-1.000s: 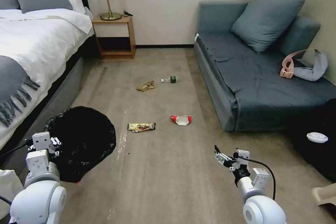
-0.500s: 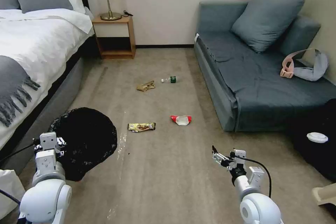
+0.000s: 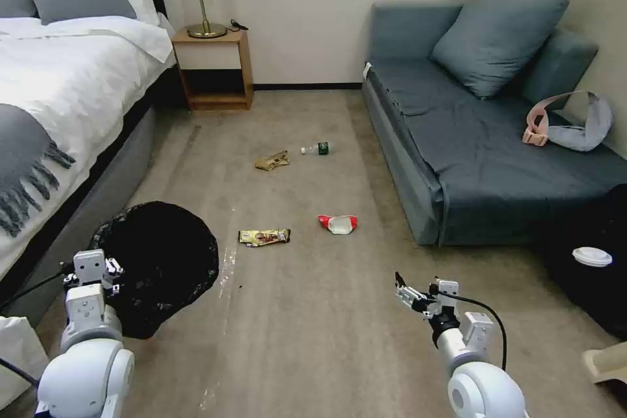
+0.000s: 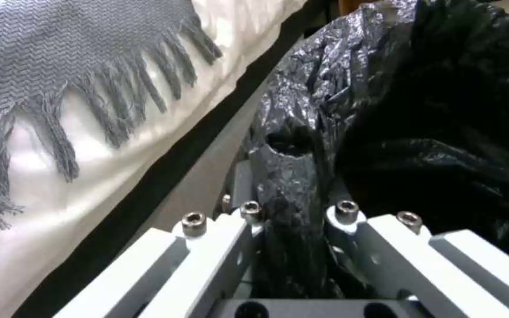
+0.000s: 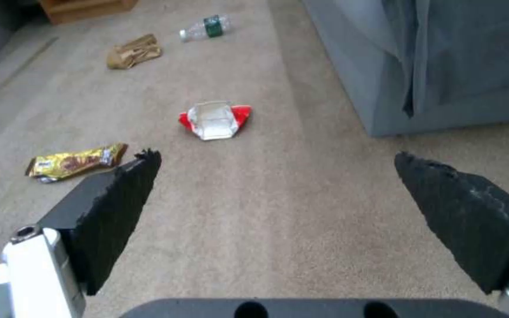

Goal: Pick up the trash bin, then pick up the garbage on the floor and place it into the trash bin.

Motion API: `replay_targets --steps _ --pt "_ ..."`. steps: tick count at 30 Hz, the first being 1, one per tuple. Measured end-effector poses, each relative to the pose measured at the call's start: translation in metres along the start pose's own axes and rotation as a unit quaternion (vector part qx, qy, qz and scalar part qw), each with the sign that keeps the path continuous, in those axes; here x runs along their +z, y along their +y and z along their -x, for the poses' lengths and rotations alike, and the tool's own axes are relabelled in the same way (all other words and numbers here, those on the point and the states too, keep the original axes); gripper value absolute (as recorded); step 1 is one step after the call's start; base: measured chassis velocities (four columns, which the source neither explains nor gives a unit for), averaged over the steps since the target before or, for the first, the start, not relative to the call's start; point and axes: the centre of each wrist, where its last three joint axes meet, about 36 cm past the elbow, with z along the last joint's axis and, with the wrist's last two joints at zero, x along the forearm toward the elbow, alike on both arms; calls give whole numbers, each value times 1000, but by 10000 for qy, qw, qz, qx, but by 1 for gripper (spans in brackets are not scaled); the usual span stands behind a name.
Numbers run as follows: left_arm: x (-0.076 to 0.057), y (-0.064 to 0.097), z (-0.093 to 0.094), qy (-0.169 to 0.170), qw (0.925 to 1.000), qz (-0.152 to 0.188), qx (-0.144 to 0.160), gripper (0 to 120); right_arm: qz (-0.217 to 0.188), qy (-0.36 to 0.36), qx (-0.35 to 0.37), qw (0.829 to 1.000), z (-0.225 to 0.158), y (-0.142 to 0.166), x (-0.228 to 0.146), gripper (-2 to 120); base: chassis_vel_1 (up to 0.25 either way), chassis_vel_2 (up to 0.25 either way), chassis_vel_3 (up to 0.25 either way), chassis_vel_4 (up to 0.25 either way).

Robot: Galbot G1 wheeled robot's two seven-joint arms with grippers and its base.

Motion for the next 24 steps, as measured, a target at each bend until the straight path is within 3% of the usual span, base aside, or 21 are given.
replay_targets --steps 16,24 --pt "8 -1 0 9 10000 -19 -2 5 -15 -41 -41 10000 1 -2 6 100 0 0 0 0" --pt "10 -1 3 17 10000 -20 -1 5 -21 -24 -45 10000 3 -2 10 100 -88 87 103 -93"
